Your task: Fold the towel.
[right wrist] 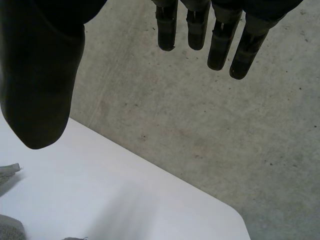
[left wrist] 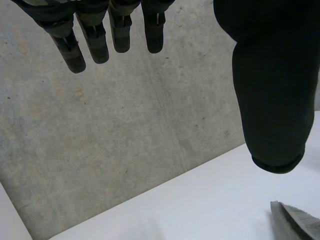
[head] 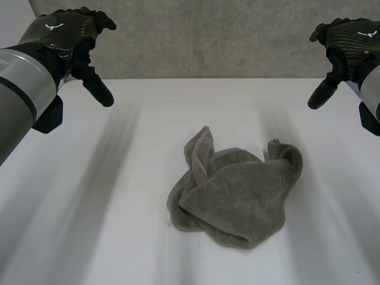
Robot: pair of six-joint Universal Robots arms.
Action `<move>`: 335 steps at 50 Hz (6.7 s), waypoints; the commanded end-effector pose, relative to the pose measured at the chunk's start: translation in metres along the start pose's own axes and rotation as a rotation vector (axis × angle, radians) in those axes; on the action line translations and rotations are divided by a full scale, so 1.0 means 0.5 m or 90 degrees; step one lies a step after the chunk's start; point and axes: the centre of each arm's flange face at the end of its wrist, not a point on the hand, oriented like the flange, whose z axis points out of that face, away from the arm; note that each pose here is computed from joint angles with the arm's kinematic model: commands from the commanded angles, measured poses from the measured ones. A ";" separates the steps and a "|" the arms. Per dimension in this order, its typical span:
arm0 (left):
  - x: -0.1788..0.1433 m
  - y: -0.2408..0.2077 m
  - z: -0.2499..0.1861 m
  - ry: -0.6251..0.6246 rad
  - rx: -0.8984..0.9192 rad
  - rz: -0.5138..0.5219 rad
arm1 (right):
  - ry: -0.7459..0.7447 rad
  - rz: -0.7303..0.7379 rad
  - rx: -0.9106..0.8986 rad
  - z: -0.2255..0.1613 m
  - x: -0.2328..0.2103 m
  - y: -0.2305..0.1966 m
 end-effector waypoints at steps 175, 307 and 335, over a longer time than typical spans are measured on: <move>0.074 0.446 0.033 0.209 -0.345 0.068 | -0.335 -0.171 -0.288 -0.068 -0.095 0.345; -0.065 0.132 0.150 0.019 0.123 0.030 | -0.261 -0.144 0.060 0.240 -0.175 0.057; -0.084 0.231 0.215 -0.043 0.074 0.056 | -0.256 -0.166 -0.004 0.226 -0.154 0.175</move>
